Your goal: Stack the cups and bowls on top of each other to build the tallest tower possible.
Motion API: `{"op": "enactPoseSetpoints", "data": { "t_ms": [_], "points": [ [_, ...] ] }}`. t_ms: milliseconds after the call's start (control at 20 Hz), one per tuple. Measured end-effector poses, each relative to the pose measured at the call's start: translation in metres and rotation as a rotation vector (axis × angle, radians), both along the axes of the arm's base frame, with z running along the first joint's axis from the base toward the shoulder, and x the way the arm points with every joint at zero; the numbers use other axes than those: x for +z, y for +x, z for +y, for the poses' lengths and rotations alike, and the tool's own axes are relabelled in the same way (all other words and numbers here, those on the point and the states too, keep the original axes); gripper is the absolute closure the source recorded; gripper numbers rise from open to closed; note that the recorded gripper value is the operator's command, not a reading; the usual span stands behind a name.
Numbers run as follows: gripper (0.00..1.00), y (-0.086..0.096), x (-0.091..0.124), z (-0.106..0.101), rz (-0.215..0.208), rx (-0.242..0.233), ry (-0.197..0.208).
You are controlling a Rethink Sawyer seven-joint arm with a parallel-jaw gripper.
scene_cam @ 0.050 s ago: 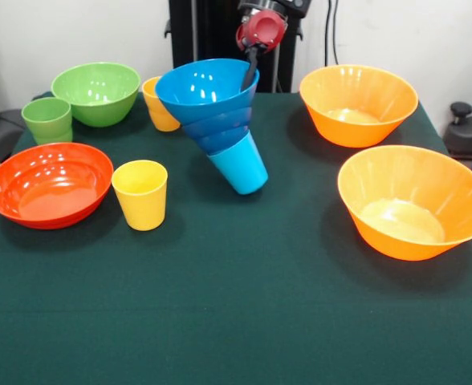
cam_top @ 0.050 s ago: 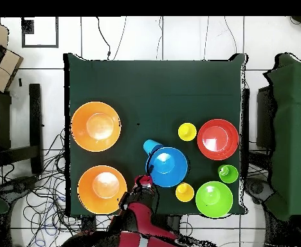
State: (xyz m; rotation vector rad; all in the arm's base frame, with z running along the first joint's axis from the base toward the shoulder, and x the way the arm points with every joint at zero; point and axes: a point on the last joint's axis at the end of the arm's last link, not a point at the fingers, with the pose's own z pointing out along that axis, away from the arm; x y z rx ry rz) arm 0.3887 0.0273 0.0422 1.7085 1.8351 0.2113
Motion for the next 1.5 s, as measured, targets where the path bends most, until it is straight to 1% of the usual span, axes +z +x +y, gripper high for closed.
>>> {"op": "enactPoseSetpoints", "data": {
  "t_ms": [400,600,650,1000,1250,1500],
  "points": [
    [0.00,0.006,-0.001,-0.003,-0.012,-0.001,-0.004],
    [0.00,0.010,-0.007,-0.004,-0.012,-0.001,-0.004],
    [0.00,0.011,-0.012,-0.005,-0.009,-0.001,-0.004],
    [0.00,0.019,-0.028,-0.009,-0.001,-0.026,-0.018],
    [0.00,0.028,-0.035,-0.014,-0.009,-0.047,-0.030],
    [0.00,0.034,-0.038,-0.016,-0.018,-0.049,-0.034]
  ]
}}
